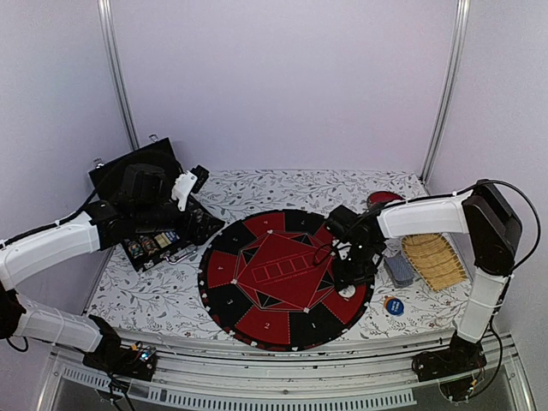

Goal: Distribute texas hold em gaming equipment
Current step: Place the dealer button at position 10.

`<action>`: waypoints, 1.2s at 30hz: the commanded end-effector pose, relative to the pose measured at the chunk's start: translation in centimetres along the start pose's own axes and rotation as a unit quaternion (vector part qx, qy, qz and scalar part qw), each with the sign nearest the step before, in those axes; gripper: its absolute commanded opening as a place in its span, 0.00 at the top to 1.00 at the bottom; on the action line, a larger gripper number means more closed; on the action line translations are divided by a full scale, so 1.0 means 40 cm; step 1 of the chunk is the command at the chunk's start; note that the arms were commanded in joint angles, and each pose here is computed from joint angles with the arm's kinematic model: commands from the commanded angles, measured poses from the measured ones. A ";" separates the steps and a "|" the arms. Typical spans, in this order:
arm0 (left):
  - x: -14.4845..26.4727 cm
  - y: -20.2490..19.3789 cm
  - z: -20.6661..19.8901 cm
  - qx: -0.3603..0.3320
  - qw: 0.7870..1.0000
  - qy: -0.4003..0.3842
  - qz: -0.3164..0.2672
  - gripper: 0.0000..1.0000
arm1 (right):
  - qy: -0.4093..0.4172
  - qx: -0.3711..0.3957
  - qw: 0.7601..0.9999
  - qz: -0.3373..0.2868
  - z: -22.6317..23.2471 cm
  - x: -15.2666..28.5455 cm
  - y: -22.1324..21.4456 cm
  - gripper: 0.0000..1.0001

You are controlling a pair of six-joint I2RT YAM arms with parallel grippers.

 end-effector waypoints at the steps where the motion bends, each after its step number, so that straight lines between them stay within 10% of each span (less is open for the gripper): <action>1: -0.012 -0.013 -0.009 -0.009 1.000 -0.003 0.006 0.02 | -0.009 -0.007 0.999 0.050 0.006 -0.010 -0.087 0.73; 27: -0.011 -0.013 -0.011 -0.010 1.000 -0.006 0.005 0.02 | -0.037 -0.023 0.996 0.081 -0.014 -0.014 -0.174 0.73; 36: -0.007 -0.010 -0.010 -0.010 1.000 -0.005 0.002 0.02 | -0.039 -0.020 0.996 0.076 -0.011 -0.019 -0.166 0.50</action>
Point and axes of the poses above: each gripper's point midway between its finger pads, its own x axis back along the fingers, its own z axis along the line the jaws close on, y = z × x, the point moved 4 cm from there along x, back along the fingers, and after that the axes turned 6 degrees about -x, right-handed, at the moved point
